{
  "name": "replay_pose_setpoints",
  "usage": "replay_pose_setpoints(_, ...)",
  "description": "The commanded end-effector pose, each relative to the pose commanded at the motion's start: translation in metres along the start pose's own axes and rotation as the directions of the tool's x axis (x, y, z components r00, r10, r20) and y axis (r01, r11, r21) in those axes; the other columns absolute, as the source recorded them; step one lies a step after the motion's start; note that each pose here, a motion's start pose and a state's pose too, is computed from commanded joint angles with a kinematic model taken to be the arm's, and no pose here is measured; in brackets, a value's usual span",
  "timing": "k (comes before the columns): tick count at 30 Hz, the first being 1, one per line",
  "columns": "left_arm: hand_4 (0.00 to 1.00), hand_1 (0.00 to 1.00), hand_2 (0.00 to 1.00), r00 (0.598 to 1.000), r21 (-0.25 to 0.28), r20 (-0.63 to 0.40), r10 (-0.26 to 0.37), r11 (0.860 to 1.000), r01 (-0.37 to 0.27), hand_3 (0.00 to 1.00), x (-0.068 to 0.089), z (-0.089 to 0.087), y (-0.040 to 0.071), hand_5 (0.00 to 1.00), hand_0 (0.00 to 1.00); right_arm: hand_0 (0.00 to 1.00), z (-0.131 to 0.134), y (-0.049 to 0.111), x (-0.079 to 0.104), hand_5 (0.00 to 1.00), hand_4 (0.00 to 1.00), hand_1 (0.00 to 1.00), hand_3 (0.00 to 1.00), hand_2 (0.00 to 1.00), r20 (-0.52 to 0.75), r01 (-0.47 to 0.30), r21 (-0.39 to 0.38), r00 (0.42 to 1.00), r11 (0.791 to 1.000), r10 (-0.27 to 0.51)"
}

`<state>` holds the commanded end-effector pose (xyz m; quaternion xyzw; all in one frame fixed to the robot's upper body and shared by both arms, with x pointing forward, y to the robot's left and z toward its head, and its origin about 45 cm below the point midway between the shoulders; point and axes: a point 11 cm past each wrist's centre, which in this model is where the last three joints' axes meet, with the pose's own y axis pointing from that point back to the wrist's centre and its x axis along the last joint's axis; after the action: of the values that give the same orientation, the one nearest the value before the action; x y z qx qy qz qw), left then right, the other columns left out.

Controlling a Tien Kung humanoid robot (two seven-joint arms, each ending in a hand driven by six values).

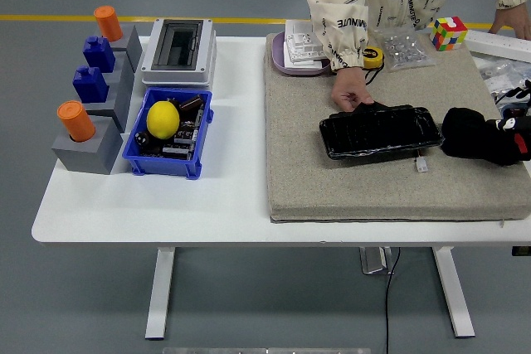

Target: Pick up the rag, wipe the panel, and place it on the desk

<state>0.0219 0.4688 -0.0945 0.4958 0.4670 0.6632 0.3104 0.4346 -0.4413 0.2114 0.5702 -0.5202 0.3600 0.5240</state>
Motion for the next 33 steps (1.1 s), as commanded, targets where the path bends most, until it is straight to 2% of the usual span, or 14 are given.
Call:
replay_pose_setpoints(16, 0.6, 0.697, 0.745, 1.0, 0.001, 0.014, -0.001, 1.0, 0.001, 0.566, 0.0, 0.001, 0.0, 0.478, 0.651, 0.663, -0.014, 0.003, -0.036, 0.551, 0.998, 0.656, 0.729, 0.737, -0.026, 0.076, 0.042, 0.997, 0.996, -0.074)
replay_pose_setpoints(33, 0.599, 0.697, 0.745, 1.0, -0.002, 0.023, -0.001, 1.0, 0.002, 0.566, 0.0, 0.003, 0.0, 0.478, 0.651, 0.665, -0.008, 0.001, -0.025, 0.545, 0.998, 0.656, 0.728, 0.736, -0.047, 0.047, 0.041, 0.998, 0.998, -0.045)
